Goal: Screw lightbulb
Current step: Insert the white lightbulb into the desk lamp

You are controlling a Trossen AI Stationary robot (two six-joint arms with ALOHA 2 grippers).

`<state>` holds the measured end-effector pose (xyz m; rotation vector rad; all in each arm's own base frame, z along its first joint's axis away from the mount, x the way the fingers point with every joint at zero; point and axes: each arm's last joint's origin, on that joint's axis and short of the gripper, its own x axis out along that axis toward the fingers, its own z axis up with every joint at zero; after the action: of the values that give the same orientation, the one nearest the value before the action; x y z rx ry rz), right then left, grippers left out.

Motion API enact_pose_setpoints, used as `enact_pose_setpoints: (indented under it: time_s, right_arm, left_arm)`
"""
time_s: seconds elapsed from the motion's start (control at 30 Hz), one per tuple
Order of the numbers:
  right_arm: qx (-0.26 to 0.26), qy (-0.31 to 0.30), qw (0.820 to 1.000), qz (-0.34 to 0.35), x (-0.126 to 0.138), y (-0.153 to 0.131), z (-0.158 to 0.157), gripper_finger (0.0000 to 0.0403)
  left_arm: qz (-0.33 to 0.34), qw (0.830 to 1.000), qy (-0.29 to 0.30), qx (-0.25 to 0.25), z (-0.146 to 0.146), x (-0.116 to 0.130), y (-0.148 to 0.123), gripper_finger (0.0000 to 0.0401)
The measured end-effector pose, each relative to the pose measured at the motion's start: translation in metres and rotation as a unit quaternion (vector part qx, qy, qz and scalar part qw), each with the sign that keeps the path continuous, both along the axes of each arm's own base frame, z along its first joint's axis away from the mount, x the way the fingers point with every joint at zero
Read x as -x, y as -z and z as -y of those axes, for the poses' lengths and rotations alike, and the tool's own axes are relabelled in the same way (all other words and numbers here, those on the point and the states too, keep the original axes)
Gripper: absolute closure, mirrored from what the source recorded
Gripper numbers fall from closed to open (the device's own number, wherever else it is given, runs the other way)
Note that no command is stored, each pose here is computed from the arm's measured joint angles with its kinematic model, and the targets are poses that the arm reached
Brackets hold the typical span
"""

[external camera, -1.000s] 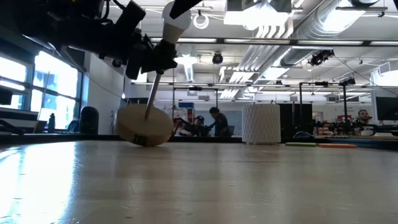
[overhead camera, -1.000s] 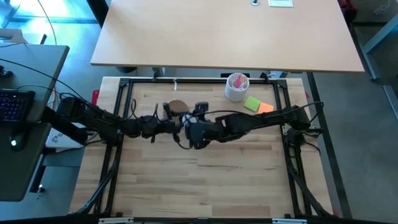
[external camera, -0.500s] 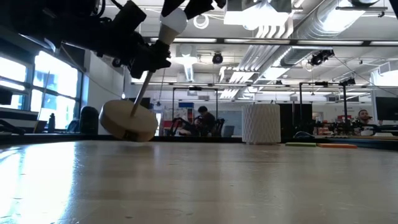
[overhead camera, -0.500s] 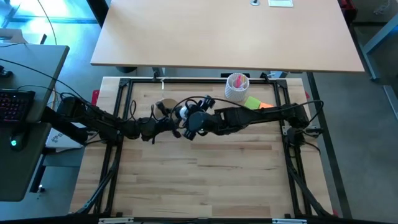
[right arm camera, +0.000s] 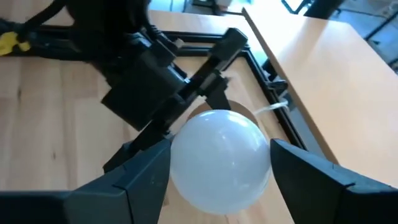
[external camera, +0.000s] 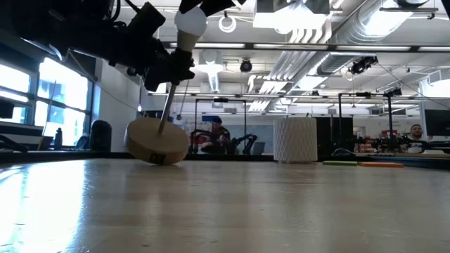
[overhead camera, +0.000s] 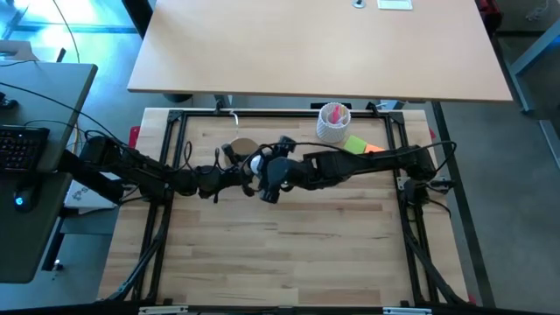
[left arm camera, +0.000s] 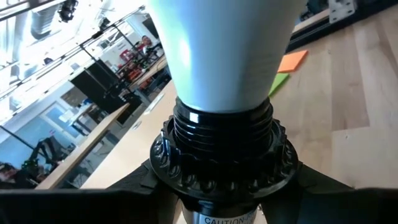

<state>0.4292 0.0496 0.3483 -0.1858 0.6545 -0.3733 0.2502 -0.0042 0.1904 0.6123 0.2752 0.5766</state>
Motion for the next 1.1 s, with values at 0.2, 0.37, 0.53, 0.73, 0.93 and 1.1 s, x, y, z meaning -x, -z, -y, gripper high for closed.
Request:
enact_pose_setpoints:
  time_s: [0.2, 0.37, 0.53, 0.73, 0.93, 1.1]
  right_arm:
    - [0.002, -0.024, 1.0, -0.005, -0.001, 0.0, -0.001, 0.0092]
    - [0.065, -0.056, 0.996, -0.017, -0.002, -0.008, 0.001, 0.0074]
    - [0.162, -0.107, 0.981, -0.032, 0.0, -0.029, 0.0, 0.0073]
    - [0.193, -0.185, 0.961, -0.073, 0.014, -0.05, -0.01, 0.0073]
    - [0.199, -0.222, 0.941, -0.161, 0.031, -0.048, -0.017, 0.0073]
    - [0.334, -0.258, 0.868, -0.261, 0.038, -0.044, -0.021, 0.0073]
  left_arm:
    - [-0.005, 1.0, 0.004, -0.001, 0.0, 0.0, 0.001, 0.0242]
    - [-0.003, 1.0, 0.009, 0.002, 0.0, -0.001, 0.0, 0.0242]
    - [-0.017, 1.0, 0.024, 0.006, 0.001, -0.001, 0.002, 0.0242]
    - [-0.024, 0.999, 0.046, 0.004, -0.001, -0.002, 0.003, 0.0242]
    - [-0.03, 0.996, 0.083, 0.006, 0.0, -0.003, 0.004, 0.0242]
    - [-0.028, 0.995, 0.095, 0.013, -0.001, -0.003, 0.004, 0.0242]
